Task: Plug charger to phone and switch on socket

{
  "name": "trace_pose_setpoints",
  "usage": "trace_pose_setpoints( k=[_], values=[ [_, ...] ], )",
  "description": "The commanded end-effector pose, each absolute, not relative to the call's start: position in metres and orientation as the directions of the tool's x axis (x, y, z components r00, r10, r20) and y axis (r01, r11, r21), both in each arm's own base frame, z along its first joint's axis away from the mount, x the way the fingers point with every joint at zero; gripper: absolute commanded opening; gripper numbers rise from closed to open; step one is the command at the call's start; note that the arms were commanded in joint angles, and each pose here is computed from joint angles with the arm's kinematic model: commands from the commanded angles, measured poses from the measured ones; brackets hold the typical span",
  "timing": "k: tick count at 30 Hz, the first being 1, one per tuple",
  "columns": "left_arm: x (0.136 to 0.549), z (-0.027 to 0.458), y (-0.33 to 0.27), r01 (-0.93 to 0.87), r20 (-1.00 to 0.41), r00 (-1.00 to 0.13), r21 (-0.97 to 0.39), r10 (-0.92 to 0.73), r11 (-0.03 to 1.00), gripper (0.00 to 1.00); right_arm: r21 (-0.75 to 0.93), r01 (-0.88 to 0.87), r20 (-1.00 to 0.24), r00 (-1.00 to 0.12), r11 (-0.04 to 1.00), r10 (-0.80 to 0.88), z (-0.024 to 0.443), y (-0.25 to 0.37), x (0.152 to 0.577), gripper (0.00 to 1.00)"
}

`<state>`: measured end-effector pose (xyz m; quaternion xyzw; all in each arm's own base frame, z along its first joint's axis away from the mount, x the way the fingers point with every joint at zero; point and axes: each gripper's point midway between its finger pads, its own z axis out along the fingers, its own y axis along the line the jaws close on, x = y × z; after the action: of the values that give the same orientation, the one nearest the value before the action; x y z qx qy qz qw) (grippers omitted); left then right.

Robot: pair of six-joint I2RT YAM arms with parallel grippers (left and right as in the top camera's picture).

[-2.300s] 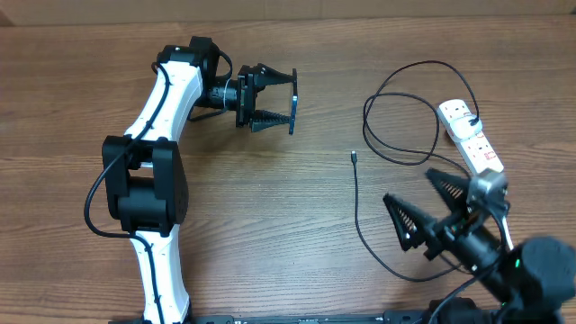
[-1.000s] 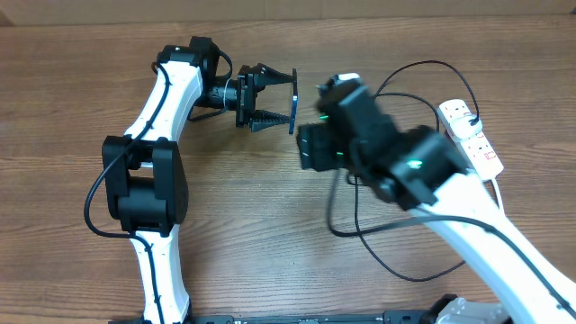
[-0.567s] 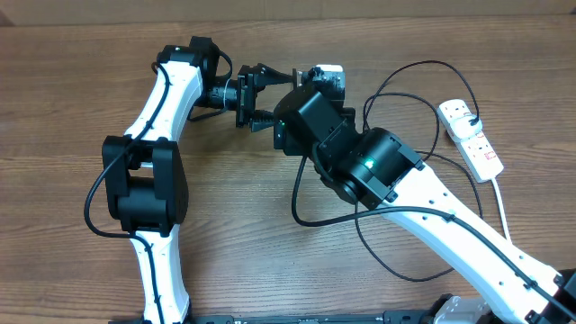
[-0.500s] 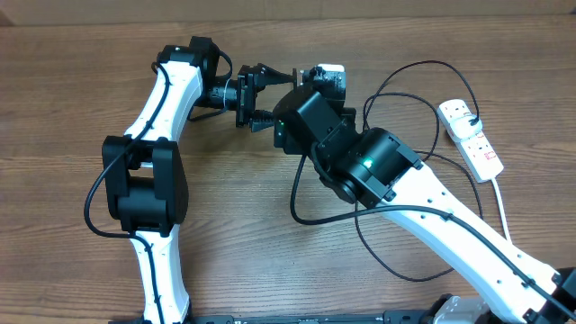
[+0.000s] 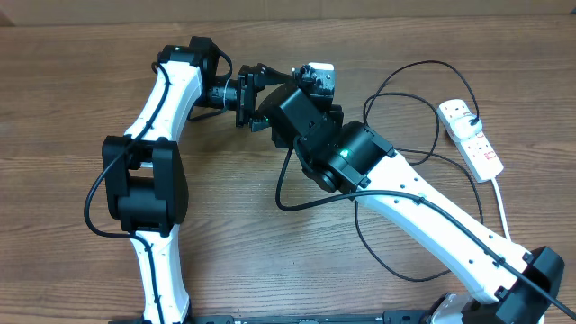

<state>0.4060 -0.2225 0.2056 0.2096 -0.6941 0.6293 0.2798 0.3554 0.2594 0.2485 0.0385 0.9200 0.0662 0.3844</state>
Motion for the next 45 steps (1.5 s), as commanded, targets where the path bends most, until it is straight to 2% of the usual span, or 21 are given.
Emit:
trace_pose_setpoints(
  k=[1, 11, 13, 18, 24, 37, 45],
  values=[
    [0.413, 0.220, -0.219, -0.650, 0.653, -0.752, -0.757, 0.090, 0.064, 0.69, 0.159, 0.025, -0.726, -0.675, 0.987, 0.134, 0.260, 0.261, 0.359, 0.62],
    [0.412, 0.220, -0.219, -0.655, 0.658, -0.748, -0.753, 0.090, 0.065, 0.69, 0.111, 0.000, -0.718, -0.692, 0.994, 0.080, 0.243, 0.268, 0.365, 0.55],
    [0.412, 0.220, -0.219, -0.655, 0.658, -0.748, -0.753, 0.090, 0.065, 0.69, 0.115, -0.003, -0.722, -0.687, 0.993, 0.081, 0.244, 0.269, 0.366, 0.50],
    [0.412, 0.220, -0.219, -0.655, 0.658, -0.748, -0.753, 0.090, 0.065, 0.69, 0.121, -0.015, -0.733, -0.675, 0.993, 0.079, 0.247, 0.272, 0.369, 0.44],
    [0.412, 0.220, -0.219, -0.654, 0.658, -0.748, -0.753, 0.090, 0.065, 0.69, 0.119, -0.017, -0.734, -0.675, 0.993, 0.076, 0.248, 0.272, 0.369, 0.42],
    [0.412, 0.220, -0.219, -0.653, 0.656, -0.749, -0.755, 0.090, 0.065, 0.69, 0.123, -0.016, -0.739, -0.669, 0.992, 0.081, 0.249, 0.273, 0.370, 0.23],
    [0.412, 0.219, -0.219, -0.653, 0.656, -0.749, -0.754, 0.089, 0.065, 0.69, 0.141, -0.030, -0.728, -0.680, 0.990, 0.084, 0.248, 0.277, 0.368, 0.21]
  ],
)
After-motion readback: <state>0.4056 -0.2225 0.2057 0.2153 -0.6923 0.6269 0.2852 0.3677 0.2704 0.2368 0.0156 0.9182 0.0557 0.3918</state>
